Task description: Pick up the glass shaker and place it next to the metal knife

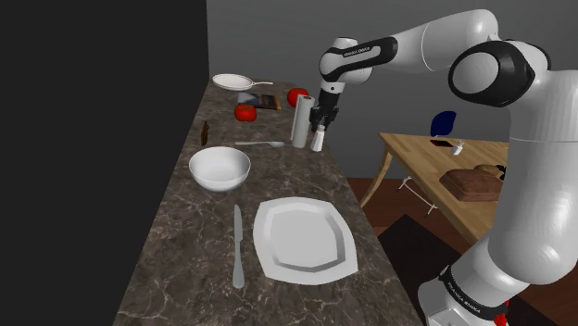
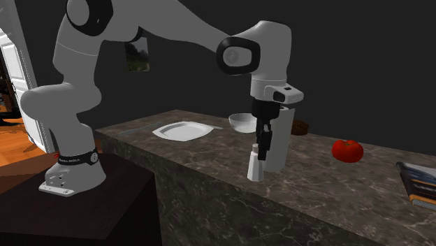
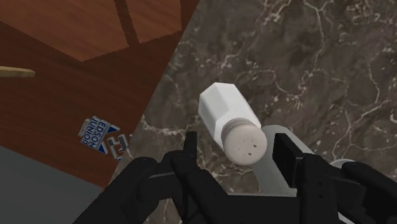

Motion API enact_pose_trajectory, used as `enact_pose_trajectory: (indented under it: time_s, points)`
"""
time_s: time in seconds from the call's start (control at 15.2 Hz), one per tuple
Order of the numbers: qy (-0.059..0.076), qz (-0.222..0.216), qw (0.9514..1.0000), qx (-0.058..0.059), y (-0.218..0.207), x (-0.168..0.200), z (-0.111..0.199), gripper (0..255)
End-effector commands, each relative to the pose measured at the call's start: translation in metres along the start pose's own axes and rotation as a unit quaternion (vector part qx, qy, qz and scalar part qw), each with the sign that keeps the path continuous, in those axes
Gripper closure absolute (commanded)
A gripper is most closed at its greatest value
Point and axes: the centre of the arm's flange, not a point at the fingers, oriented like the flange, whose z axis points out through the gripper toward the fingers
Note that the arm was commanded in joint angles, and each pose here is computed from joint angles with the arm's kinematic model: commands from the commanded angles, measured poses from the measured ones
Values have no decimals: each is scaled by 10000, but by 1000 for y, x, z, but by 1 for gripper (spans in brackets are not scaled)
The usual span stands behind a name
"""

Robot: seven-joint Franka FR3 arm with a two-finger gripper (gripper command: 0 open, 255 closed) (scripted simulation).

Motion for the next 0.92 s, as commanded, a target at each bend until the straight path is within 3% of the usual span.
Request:
enact_pose_trajectory:
  time_s: [0.0,0.53,0.86]
  points:
    - [0,0,10000,0,0,0,0,255]
    - [0,0,10000,0,0,0,0,255]
    - [0,0,10000,0,-2,-1,-26,255]
